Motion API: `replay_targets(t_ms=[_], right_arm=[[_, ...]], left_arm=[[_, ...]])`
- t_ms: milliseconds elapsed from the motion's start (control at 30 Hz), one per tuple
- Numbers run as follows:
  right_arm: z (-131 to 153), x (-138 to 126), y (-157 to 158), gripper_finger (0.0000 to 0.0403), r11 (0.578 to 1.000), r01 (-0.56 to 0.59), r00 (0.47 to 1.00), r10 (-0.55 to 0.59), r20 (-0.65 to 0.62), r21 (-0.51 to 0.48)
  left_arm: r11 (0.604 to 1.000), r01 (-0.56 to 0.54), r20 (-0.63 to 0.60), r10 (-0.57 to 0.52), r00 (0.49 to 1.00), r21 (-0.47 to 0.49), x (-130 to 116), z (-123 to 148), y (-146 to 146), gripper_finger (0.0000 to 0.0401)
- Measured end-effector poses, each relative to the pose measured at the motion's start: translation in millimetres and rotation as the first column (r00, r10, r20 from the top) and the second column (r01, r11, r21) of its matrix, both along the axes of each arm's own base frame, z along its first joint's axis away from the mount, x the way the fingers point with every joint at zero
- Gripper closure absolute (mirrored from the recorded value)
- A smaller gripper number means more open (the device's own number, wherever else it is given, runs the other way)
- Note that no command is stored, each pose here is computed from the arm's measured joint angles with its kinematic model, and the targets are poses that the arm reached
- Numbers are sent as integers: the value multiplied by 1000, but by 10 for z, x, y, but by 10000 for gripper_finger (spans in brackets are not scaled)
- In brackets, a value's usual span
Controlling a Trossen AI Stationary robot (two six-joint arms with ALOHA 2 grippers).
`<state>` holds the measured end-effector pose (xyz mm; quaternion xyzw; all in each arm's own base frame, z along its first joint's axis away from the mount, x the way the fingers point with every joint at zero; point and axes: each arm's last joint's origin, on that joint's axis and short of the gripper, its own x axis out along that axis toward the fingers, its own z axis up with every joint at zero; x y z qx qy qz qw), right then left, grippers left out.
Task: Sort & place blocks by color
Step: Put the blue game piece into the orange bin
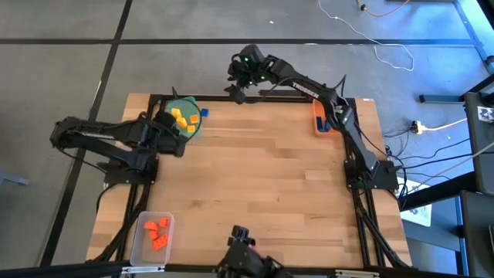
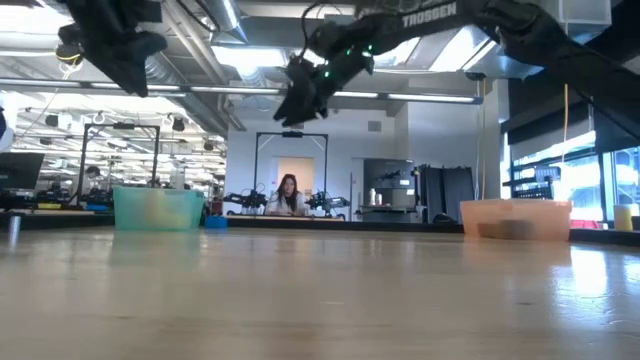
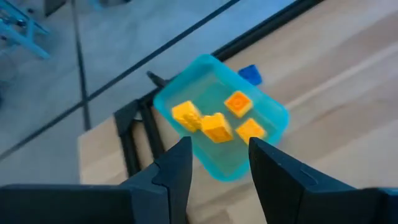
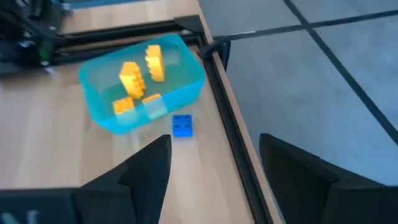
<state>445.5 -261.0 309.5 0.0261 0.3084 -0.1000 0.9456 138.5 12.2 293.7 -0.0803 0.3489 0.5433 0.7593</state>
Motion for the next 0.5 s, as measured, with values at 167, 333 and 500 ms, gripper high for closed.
replay_targets(t_ms=[167, 333, 500], right_arm=[[-288, 79, -179, 159, 1000, 2, 1000, -2, -11, -15], [-529, 83, -359, 159, 1000, -24, 1000, 24, -17, -3], [-566, -1, -505, 159, 1000, 5, 1000, -5, -21, -1]], left_arm=[[1000, -13, -25, 13, 1000, 28, 73, 22, 174, 252], [997, -36, 48, 32, 998, 71, 194, 94, 388, 252], [994, -13, 114, 0, 993, 109, 345, 181, 675, 252]])
